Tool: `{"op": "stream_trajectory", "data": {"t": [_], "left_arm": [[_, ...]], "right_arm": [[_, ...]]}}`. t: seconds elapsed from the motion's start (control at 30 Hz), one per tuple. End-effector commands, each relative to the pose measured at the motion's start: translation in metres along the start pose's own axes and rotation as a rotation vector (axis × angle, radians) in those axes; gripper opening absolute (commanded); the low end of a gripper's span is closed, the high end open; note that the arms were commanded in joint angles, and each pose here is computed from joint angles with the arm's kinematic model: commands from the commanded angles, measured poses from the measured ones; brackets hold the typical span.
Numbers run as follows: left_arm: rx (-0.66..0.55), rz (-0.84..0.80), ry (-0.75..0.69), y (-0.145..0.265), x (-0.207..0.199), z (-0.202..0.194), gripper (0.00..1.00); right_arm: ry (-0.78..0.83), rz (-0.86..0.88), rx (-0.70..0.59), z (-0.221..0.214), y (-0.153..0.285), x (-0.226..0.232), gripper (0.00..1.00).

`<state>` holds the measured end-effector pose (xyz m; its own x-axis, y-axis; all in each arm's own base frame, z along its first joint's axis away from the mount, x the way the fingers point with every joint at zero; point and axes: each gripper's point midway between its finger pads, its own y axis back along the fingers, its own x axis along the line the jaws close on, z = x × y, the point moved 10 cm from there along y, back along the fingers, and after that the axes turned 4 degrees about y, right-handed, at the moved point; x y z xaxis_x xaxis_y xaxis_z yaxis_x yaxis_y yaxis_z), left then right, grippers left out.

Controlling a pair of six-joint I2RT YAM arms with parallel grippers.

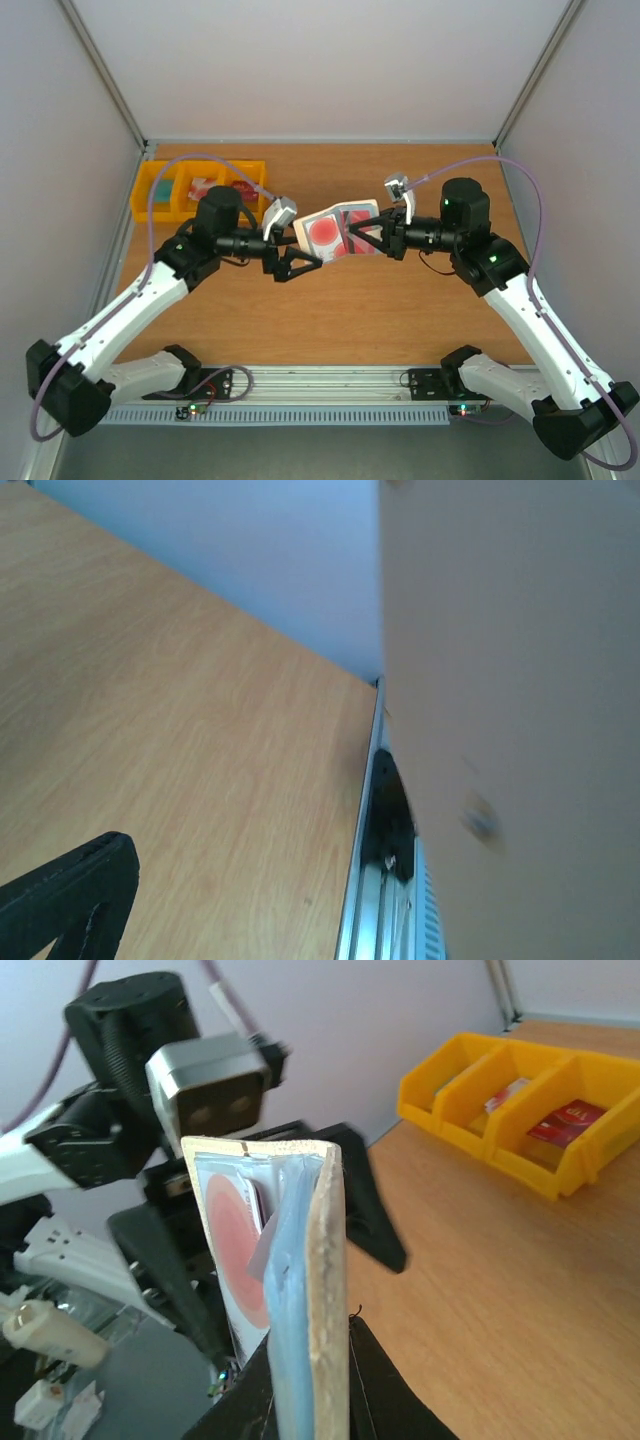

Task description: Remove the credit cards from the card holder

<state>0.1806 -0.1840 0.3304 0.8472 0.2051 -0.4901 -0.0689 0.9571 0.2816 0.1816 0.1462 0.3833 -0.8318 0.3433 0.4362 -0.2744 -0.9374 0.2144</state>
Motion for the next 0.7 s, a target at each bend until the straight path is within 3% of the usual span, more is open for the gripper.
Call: {"op": "stream_trajectory", "data": {"t": [0.0,0.07,0.17,0.4,0.47,0.53,0.6,0.67], "left_arm": [[-0.172,-0.128,-0.034,-0.010,0.000,0.032,0.99],[-0.195,-0.139,-0.025,-0.010,0.000,0.032,0.98],[-0.190,-0.185,-0.034,-0.007,-0.005,0.023,0.81],[-0.243,-0.175,-0.075,0.003,-0.012,0.005,0.03],[-0.281,-0.134,-0.069,0.006,-0.011,0.002,0.00],[-0.327,-0.057,-0.009,0.007,-0.004,-0.002,0.00],[-0.347,0.006,0.079,0.006,0.004,-0.009,0.00],[-0.359,0.076,0.141,0.006,0.012,-0.019,0.00]], "right_arm": [[0.045,0.108,0.005,0.003,0.000,0.009,0.06],[0.049,0.133,0.017,0.003,-0.001,0.010,0.06],[0.055,0.143,0.023,0.003,-0.001,0.010,0.06],[0.049,0.176,0.040,0.006,-0.009,0.005,0.06],[0.042,0.174,0.047,0.007,-0.013,0.002,0.10],[0.022,0.125,0.071,0.008,-0.016,-0.005,0.28],[0.021,-0.016,0.090,0.013,-0.011,-0.010,0.43],[0.064,-0.198,0.077,0.023,0.004,-0.010,0.51]]}}
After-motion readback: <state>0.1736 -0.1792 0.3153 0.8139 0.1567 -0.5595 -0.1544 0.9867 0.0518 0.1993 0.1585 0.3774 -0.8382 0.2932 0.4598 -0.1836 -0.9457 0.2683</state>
